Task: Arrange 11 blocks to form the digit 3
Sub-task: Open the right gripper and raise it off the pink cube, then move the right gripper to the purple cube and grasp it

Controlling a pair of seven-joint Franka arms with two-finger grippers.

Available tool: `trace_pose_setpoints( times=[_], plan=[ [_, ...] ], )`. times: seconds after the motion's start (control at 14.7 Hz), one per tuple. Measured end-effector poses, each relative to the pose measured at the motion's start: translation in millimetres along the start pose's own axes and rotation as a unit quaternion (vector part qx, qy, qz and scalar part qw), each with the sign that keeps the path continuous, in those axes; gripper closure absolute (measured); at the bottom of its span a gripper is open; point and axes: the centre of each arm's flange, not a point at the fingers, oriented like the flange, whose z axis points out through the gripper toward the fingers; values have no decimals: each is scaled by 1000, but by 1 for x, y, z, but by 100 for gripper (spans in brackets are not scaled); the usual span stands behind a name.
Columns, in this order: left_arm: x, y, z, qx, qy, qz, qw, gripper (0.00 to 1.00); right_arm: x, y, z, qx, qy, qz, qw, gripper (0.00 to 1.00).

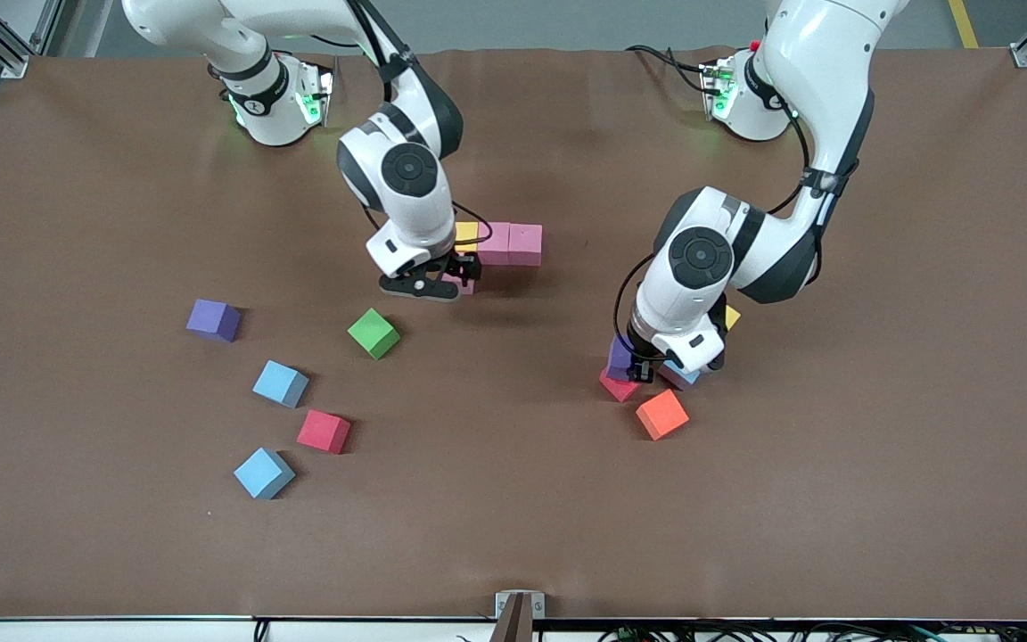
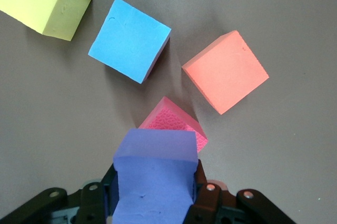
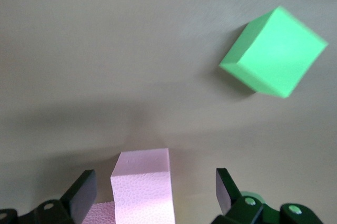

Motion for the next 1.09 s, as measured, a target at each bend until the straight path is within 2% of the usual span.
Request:
trace_pose_setpoints(
  times=[0.27, 0.41, 0.82, 1.09],
  plan=[
    [1, 0, 0, 3, 1, -1, 1000, 45, 32, 40, -37, 16, 7, 43, 999, 0],
    [1, 0, -1, 3, 1, -1, 1000, 45, 50, 72, -53, 7, -5, 74, 997, 0],
    [1, 1, -2, 2, 1, -1, 1000, 45, 110, 201, -124, 8, -22, 188, 982, 0],
    [1, 1, -3, 3, 1, -1, 1000, 45, 138, 254, -155, 2, -25, 201, 979, 0]
  ],
)
